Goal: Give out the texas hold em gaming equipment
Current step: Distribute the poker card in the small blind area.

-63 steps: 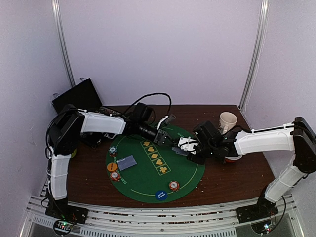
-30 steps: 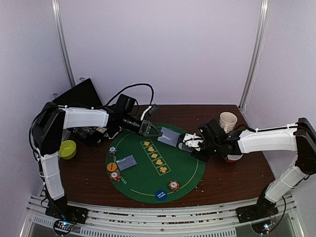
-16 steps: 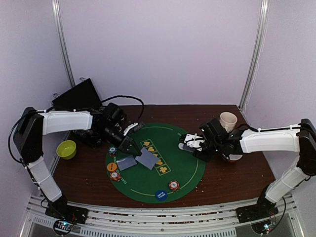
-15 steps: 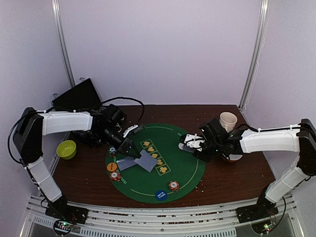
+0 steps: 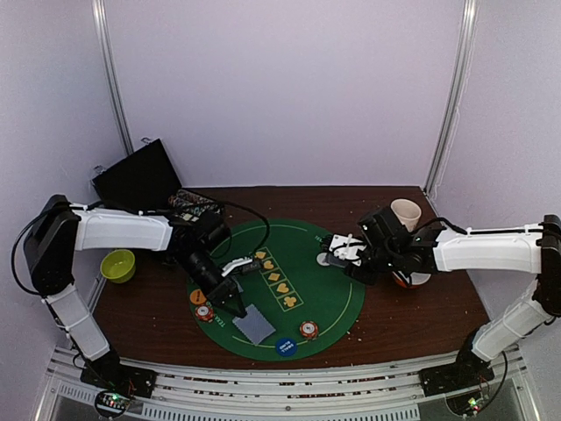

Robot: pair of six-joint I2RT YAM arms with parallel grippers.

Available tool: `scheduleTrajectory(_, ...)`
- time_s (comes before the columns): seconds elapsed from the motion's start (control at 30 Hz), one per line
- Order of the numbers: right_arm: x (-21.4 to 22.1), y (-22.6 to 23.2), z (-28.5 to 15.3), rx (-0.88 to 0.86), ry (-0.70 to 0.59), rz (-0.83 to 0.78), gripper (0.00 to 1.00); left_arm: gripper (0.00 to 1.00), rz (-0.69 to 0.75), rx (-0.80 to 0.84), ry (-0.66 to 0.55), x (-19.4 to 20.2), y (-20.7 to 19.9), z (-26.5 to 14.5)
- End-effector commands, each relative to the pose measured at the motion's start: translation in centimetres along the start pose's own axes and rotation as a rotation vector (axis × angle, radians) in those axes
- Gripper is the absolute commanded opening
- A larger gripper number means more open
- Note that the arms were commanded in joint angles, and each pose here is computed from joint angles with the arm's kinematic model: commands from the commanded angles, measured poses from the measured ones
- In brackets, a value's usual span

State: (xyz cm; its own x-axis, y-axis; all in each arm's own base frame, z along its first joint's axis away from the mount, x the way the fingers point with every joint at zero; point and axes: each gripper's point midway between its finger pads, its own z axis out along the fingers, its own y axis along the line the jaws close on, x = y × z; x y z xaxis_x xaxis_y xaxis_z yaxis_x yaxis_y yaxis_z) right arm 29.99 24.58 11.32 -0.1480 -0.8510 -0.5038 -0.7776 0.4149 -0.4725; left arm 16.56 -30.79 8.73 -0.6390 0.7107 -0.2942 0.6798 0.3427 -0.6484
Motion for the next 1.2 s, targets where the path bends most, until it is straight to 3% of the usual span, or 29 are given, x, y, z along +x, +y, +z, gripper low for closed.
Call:
scheduleTrajectory(0.0,-0.7,0.1,-0.5,-0.007,-0.029,-0.008,0.51,0.00,0.029,0.022,0.039,2.0,-1.9,0.3)
scheduleTrajectory(0.2,-0.8,0.4,-0.3,-0.015,-0.030,-0.017,0.51,0.00,0.046,0.021,0.133,3.1,-1.9,2.8)
scheduleTrajectory(0.67,-0.7,0.3,-0.5,-0.003,-0.032,-0.008,0.51,0.00,0.130,-0.229,0.203,0.2,2.8,3.3)
scheduleTrajectory(1.17,-0.9,0.2,-0.3,-0.003,-0.028,-0.013,0.51,0.00,0.277,-0.203,0.309,1.9,1.6,5.6)
